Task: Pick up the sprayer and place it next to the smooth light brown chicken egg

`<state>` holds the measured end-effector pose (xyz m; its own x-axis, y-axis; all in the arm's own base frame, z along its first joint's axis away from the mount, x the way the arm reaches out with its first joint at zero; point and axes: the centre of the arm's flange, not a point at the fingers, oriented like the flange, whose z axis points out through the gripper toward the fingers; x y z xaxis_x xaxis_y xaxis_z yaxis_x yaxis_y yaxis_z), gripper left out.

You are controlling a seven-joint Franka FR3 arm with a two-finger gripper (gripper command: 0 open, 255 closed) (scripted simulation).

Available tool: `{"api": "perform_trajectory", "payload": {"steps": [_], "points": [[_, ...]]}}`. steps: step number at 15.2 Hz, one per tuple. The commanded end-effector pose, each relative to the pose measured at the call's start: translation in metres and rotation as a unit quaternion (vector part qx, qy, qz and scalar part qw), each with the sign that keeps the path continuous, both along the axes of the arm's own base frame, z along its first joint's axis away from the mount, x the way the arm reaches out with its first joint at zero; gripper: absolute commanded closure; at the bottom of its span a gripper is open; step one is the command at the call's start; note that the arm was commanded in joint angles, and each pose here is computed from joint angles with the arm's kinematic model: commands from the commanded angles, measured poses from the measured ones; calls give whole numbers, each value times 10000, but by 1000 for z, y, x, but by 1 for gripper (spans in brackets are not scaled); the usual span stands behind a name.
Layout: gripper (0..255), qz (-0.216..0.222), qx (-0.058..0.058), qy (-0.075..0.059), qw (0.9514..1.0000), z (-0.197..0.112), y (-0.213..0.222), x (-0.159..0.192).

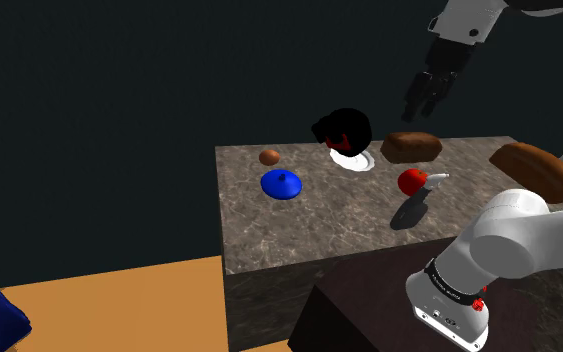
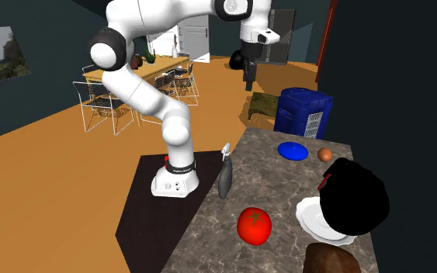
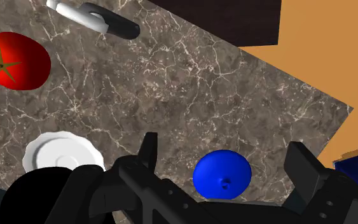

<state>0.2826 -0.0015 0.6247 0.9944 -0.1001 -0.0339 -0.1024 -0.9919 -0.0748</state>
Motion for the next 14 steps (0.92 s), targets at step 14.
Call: {"api": "perform_trajectory", "payload": {"steps": [14], "points": [[0, 2671, 518, -1357, 9527, -124, -94, -129]]}}
